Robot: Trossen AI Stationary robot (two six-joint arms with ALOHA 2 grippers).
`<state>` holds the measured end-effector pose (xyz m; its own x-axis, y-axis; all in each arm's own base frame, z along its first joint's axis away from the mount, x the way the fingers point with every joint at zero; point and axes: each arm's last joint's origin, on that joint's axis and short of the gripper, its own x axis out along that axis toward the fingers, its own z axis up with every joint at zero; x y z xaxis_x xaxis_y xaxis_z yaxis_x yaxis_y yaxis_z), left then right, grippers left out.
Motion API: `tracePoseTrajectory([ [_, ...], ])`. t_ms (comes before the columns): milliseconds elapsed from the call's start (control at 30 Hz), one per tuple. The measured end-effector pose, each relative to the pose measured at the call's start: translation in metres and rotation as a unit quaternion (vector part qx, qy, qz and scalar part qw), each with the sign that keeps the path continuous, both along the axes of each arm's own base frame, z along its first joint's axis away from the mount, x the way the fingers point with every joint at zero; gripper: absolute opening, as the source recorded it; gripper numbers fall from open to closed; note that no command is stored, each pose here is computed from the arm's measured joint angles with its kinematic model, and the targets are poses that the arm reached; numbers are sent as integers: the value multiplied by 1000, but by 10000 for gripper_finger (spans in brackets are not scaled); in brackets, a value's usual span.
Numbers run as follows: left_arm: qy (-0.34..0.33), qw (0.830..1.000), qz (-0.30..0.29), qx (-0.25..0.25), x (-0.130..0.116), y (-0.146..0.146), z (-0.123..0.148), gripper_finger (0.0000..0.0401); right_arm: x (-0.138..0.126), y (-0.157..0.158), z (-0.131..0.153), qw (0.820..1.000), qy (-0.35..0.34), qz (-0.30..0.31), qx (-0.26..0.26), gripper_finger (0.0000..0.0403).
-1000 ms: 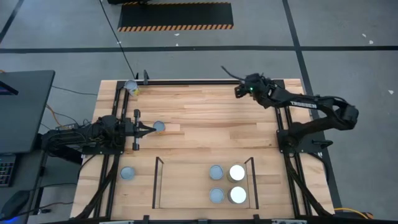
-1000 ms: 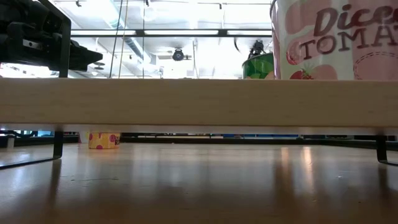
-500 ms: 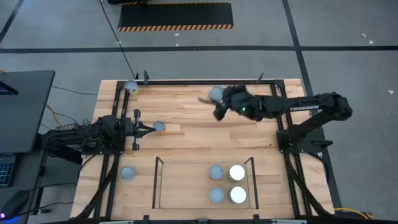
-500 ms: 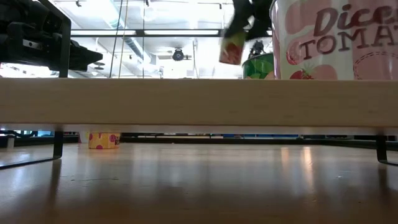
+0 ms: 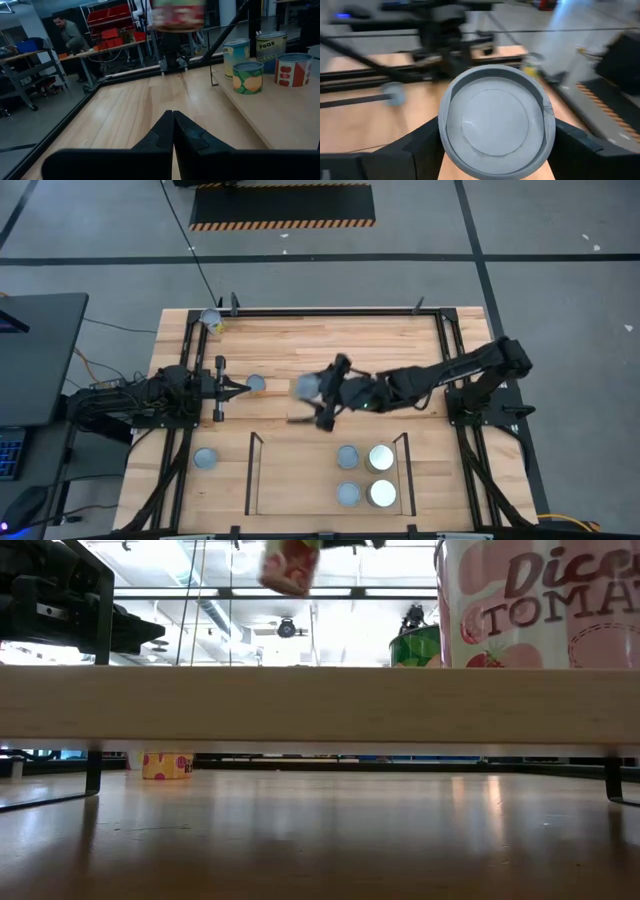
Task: Pick and place cans onto a shelf
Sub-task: Put the canned spaghetti sauce on the shelf
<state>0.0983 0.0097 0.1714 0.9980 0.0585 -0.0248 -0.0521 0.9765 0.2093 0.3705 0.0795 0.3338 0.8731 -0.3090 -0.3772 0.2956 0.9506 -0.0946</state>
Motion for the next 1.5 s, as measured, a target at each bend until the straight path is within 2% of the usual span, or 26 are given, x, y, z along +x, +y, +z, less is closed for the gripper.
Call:
tracePoseTrajectory([
  [267,0,1000,0,0,0,0,0,11,21,37,-14,993,-6,109,36,288],
  [500,0,1000,0,0,0,0,0,11,33,69,-16,984,0,175,37,288],
  [667,0,1000,0,0,0,0,0,11,45,92,-22,971,5,234,44,288],
  [967,0,1000,0,0,0,0,0,11,56,120,-53,945,38,322,46,289],
  [1133,0,1000,0,0,0,0,0,11,54,121,-57,940,59,335,33,289],
  [1500,0,1000,0,0,0,0,0,11,65,94,-58,947,67,312,30,289],
])
